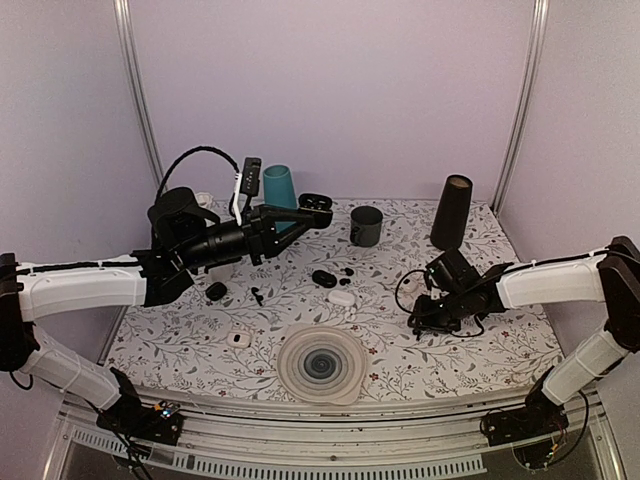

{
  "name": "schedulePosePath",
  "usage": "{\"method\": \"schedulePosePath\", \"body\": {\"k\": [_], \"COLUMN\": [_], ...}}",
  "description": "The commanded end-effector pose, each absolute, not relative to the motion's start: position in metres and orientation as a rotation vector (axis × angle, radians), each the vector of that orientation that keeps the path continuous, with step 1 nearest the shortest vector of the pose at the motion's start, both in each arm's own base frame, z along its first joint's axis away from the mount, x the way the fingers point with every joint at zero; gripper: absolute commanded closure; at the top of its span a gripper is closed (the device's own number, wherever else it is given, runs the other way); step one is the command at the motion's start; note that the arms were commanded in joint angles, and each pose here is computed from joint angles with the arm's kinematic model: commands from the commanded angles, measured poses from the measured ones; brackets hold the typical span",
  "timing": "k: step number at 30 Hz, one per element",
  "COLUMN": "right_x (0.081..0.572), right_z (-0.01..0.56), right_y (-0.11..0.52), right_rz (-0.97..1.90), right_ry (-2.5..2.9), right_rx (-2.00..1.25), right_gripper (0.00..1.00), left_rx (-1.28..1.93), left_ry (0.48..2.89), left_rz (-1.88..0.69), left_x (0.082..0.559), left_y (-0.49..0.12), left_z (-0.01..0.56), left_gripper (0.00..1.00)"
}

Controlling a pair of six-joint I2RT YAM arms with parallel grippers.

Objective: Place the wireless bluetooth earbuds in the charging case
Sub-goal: Pick up the left earbud from the center of the board.

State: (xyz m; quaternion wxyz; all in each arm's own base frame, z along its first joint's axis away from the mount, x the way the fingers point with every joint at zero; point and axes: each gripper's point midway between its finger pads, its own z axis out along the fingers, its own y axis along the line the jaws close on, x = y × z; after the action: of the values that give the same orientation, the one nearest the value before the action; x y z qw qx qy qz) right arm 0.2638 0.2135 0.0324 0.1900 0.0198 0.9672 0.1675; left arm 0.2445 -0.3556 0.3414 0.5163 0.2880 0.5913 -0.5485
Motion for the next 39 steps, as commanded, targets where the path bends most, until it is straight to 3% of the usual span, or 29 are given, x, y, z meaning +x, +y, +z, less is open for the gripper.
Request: {"method": "schedulePosePath", "body": {"k": [1, 19, 39], "right_x": [0.265, 0.265, 0.259], "right_z": [0.03, 0.015, 0.029], "right_y": [0.21, 0.213, 0.218], "right_rz": [0.395, 0.302, 0.265], "right_ry": [2.736, 2.792, 2.785], "right_rx": [-0.022, -0.168, -0.192], "right_gripper": [0.62, 0.75, 0.73], "left_rx": [0.677, 0.676, 0.675], "left_ry": [1.414, 1.419, 1.417], "left_rz": [-1.313, -1.312, -1.318], "left_x": [0.247, 0.249, 0.248], "left_y": [-0.351, -0.352, -0.352], "left_z": [0.344, 0.343, 0.345], "left_gripper": [1.0, 1.0, 1.0]}}
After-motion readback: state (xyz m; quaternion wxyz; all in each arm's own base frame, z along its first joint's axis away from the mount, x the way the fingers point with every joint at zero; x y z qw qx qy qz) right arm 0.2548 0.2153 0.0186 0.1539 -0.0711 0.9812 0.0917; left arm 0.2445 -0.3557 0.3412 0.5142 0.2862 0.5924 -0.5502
